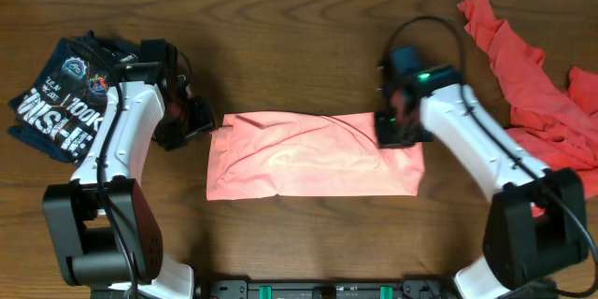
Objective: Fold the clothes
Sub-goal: 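Fold the strip's right end leftward with the right gripper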
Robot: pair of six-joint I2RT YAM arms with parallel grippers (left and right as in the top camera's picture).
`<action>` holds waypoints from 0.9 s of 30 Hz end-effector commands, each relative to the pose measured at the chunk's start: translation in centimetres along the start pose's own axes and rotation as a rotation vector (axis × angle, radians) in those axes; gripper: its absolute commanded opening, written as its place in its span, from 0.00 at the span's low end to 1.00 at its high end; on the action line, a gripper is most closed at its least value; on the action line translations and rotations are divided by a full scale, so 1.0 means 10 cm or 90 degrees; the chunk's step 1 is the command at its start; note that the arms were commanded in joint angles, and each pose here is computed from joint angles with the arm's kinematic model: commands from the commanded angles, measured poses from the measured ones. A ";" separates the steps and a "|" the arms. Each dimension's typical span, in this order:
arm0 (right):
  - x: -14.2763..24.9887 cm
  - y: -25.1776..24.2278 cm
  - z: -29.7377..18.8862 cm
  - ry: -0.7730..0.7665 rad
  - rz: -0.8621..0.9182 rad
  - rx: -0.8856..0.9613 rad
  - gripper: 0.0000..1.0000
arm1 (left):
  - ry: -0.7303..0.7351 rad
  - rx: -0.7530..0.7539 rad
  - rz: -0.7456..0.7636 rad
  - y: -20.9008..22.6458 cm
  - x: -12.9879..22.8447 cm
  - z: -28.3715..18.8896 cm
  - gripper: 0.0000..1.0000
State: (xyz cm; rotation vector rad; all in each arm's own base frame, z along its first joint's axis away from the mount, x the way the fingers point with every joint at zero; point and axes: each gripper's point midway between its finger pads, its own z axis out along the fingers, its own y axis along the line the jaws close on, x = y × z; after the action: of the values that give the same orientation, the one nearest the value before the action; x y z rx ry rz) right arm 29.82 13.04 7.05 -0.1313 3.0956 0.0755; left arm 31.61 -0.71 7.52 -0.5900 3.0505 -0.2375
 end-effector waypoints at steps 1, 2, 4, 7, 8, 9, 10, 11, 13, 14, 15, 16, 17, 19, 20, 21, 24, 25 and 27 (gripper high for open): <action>0.01 0.24 0.01 -0.009 0.014 -0.012 0.02 | 0.007 -0.004 0.005 0.02 0.02 0.02 0.62; 0.01 0.31 0.02 -0.014 0.013 -0.015 0.02 | 0.007 -0.004 0.005 0.02 0.02 0.02 0.62; 0.01 0.45 0.02 -0.023 -0.001 -0.038 0.01 | 0.007 -0.004 0.005 0.02 0.02 0.02 0.62; -0.01 0.64 0.01 -0.034 -0.020 -0.073 0.01 | 0.011 -0.005 0.005 0.03 0.04 0.02 0.62; -0.02 0.69 0.00 -0.038 -0.025 -0.082 0.02 | 0.012 -0.006 0.005 0.03 0.04 0.01 0.62; -0.03 0.73 0.00 -0.044 -0.030 -0.088 0.04 | 0.013 -0.006 0.004 0.03 0.05 0.01 0.62; -0.03 0.79 -0.01 -0.046 -0.036 -0.100 0.15 | 0.013 -0.006 0.004 0.03 0.05 0.01 0.62; -0.03 0.85 -0.02 -0.047 -0.046 -0.115 0.27 | 0.013 -0.006 0.005 0.03 0.05 0.01 0.62; 0.00 1.01 -0.04 -0.045 -0.090 -0.159 0.55 | 0.013 -0.006 0.005 0.03 0.05 0.01 0.63; 0.01 1.09 -0.06 -0.046 -0.110 -0.181 0.63 | 0.013 -0.006 0.005 0.03 0.05 0.01 0.63; 0.01 1.14 -0.07 -0.048 -0.122 -0.194 0.68 | 0.013 -0.006 0.004 0.03 0.05 0.01 0.66; 0.00 1.15 -0.08 -0.053 -0.133 -0.199 0.70 | 0.013 -0.006 0.004 0.03 0.05 0.01 0.67; -0.02 1.15 -0.08 -0.060 -0.142 -0.197 0.72 | 0.013 -0.006 0.004 0.03 0.05 0.01 0.69; -0.07 1.09 -0.07 -0.071 -0.138 -0.176 0.72 | 0.013 -0.006 0.005 0.03 0.05 0.01 0.71; -0.10 1.03 -0.06 -0.078 -0.130 -0.158 0.72 | 0.013 -0.006 0.005 0.03 0.05 0.01 0.72; -0.13 0.97 -0.05 -0.083 -0.119 -0.141 0.72 | 0.013 -0.006 0.005 0.03 0.05 0.01 0.73; -0.20 0.73 -0.04 -0.095 -0.078 -0.077 0.70 | 0.012 -0.006 0.005 0.03 0.04 0.01 0.79; -0.21 0.61 -0.05 -0.098 -0.056 -0.050 0.71 | 0.011 -0.005 0.008 0.03 0.04 0.02 0.80; -0.22 0.44 -0.08 -0.103 -0.024 -0.012 0.71 | 0.007 -0.004 0.021 0.02 0.02 0.03 0.81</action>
State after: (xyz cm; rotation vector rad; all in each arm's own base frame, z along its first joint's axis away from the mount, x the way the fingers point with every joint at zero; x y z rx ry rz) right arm 29.90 20.78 7.66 -0.3256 2.9655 0.2891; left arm 31.43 -0.72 7.52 -0.5816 3.0590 -0.2370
